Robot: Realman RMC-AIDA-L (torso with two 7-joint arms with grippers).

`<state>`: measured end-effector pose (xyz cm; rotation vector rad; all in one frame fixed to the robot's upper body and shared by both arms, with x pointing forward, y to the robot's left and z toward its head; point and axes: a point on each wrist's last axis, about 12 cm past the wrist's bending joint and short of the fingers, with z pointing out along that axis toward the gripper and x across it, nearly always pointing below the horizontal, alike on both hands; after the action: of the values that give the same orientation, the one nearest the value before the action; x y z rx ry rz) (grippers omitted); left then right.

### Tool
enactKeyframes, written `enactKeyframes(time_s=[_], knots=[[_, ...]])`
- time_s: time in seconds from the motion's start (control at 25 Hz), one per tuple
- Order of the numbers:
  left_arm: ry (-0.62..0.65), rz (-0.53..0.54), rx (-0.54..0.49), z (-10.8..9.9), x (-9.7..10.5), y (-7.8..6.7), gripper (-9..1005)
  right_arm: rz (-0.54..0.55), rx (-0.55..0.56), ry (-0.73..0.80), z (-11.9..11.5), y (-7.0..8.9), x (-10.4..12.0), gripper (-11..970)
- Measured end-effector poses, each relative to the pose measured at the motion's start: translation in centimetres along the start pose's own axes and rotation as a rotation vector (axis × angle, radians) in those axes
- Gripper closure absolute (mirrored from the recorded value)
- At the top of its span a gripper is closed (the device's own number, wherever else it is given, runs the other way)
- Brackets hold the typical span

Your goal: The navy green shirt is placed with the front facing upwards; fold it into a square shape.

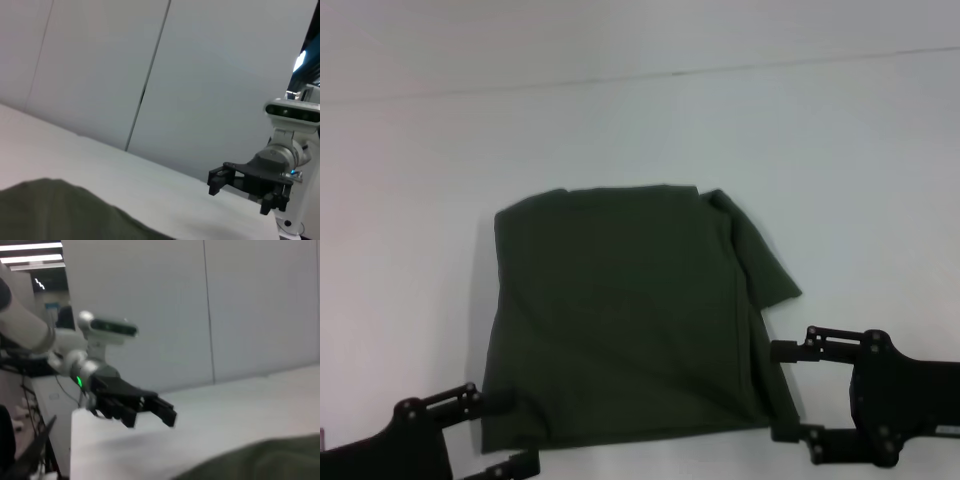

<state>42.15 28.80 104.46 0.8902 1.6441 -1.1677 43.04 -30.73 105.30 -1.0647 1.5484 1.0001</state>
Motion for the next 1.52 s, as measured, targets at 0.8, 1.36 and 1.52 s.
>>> enactKeyframes(time_s=[0.8, 1.36, 1.52], knots=[[0.015, -0.007, -0.065, -0.7, 2.1, -0.7, 322, 0.066, -0.044, 0.008, 1.3, 0.7, 1.3, 183], [0.034, -0.029, -0.066, -0.9, 2.7, -1.2, 322, 0.07, -0.087, -0.027, 2.9, 0.6, 1.3, 183], [0.021, -0.033, -0.089, -1.2, 2.8, -1.2, 322, 0.072, -0.099, -0.034, 3.4, 0.6, 1.2, 183]])
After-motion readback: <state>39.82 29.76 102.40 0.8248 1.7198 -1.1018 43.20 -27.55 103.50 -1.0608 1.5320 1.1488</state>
